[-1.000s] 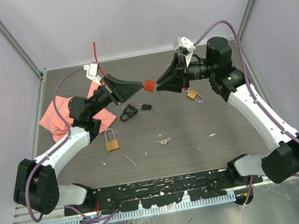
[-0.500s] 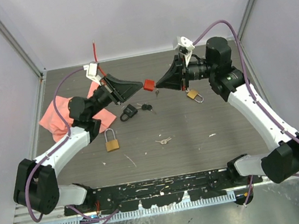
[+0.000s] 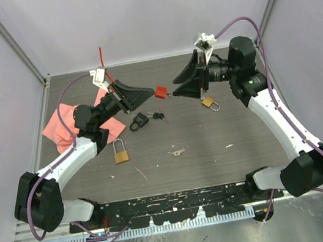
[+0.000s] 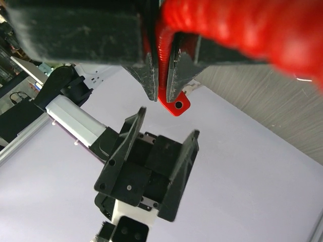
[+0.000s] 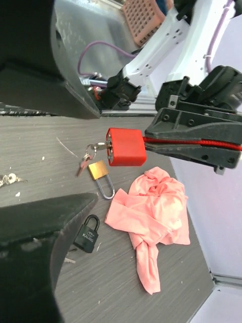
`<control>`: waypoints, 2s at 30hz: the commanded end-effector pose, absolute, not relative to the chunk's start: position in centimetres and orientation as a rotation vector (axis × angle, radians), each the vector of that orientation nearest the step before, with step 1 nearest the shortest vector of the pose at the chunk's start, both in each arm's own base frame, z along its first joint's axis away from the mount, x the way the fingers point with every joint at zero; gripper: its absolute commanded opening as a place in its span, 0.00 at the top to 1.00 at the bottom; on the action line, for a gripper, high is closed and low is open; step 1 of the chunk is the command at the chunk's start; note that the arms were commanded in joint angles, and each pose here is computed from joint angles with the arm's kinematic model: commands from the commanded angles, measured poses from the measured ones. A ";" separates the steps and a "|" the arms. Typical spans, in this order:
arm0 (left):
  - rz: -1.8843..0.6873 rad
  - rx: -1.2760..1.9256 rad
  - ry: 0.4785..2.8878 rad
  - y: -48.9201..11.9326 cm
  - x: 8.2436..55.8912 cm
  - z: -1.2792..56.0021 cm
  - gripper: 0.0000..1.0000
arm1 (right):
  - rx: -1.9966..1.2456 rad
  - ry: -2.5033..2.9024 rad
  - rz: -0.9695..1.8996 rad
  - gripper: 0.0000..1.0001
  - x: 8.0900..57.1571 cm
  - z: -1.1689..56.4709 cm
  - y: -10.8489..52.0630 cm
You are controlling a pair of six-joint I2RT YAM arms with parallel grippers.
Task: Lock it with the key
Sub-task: Adjust the lock.
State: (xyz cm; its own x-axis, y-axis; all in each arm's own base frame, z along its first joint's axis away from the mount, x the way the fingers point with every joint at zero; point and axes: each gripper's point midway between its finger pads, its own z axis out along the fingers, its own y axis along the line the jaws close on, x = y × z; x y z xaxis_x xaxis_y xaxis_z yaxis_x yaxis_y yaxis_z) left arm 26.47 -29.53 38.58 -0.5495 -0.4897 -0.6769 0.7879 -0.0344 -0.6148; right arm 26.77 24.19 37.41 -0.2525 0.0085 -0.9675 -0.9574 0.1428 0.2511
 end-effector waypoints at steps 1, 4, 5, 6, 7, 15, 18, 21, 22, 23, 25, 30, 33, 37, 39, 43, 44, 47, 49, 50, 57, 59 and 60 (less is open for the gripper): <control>-1.691 0.453 1.139 -28.7 24.5 41.9 1.00 | -0.938 1.378 1.355 0.29 25.4 41.1 23.3; -1.668 0.514 1.106 -28.9 23.8 42.3 1.00 | -0.824 1.413 1.478 0.16 25.4 40.6 23.5; -1.653 0.535 1.089 -29.0 23.5 42.5 1.00 | -0.794 1.410 1.515 0.12 25.4 40.5 23.7; -1.638 0.560 1.077 -29.2 23.2 42.5 1.00 | -0.749 1.428 1.573 0.10 25.3 40.6 23.8; -1.618 0.583 1.066 -29.4 22.9 42.6 1.00 | -0.736 1.436 1.608 0.10 25.2 40.5 24.1; -1.536 0.636 1.030 -30.1 22.9 42.4 1.00 | -0.783 1.452 1.733 0.12 23.2 40.1 26.8; -1.525 0.623 1.006 -29.9 23.0 42.8 1.00 | -0.781 1.459 1.749 0.17 23.0 40.1 26.8; -1.518 0.613 0.991 -29.8 23.1 43.0 1.00 | -0.780 1.465 1.767 0.24 22.8 40.1 26.7; -1.514 0.608 0.990 -29.8 23.1 43.0 1.00 | -0.777 1.469 1.774 0.26 22.8 40.1 26.7; -1.511 0.605 0.989 -29.8 23.2 43.0 1.00 | -0.779 1.470 1.779 0.29 22.7 40.1 26.7; -1.505 0.599 0.986 -29.7 23.3 43.1 1.00 | -0.781 1.475 1.793 0.34 22.4 40.1 26.7; -1.480 0.579 0.964 -29.1 23.1 43.7 1.00 | -0.792 1.467 1.795 0.47 22.0 40.4 26.6; -1.465 0.560 0.977 -29.0 23.4 43.6 1.00 | -0.794 1.465 1.793 0.50 21.9 40.4 26.5; -1.456 0.544 0.993 -29.0 23.8 43.3 1.00 | -0.797 1.462 1.791 0.50 21.9 40.4 26.5; -1.456 0.543 0.997 -29.0 23.8 43.2 1.00 | -0.801 1.457 1.787 0.50 21.9 40.5 26.5; -1.461 0.544 1.010 -29.1 23.9 43.0 1.00 | -0.799 1.447 1.782 0.51 22.1 41.0 26.6; -1.466 0.548 1.013 -29.2 23.9 42.9 1.00 | -0.801 1.441 1.780 0.50 22.2 41.2 26.6; -1.479 0.552 1.020 -29.3 23.9 42.7 1.00 | -0.798 1.427 1.793 0.50 22.3 41.7 26.7; -1.479 0.552 1.021 -29.3 23.9 42.6 1.00 | -0.796 1.419 1.807 0.50 22.3 42.0 26.7; -1.479 0.551 1.023 -29.3 23.9 42.6 1.00 | -0.795 1.419 1.810 0.51 22.4 42.0 26.8; -1.482 0.549 1.038 -29.5 24.1 42.1 1.00 | -0.783 1.418 1.810 0.57 22.7 42.0 26.9; -1.485 0.548 1.041 -29.6 24.2 42.1 1.00 | -0.783 1.417 1.810 0.61 22.8 42.0 26.9; -1.486 0.549 1.043 -29.6 24.2 42.0 1.00 | -0.779 1.420 1.810 0.64 22.9 41.9 26.9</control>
State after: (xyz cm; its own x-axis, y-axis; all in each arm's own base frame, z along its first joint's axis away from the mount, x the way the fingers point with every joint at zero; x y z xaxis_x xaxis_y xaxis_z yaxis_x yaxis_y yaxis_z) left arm 24.25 -29.94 41.06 -0.2489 -0.5078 -0.8248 0.9411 0.0743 -0.3297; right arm 23.34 26.97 39.28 -0.6578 0.1184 -0.7438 -0.7529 -0.1305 0.6451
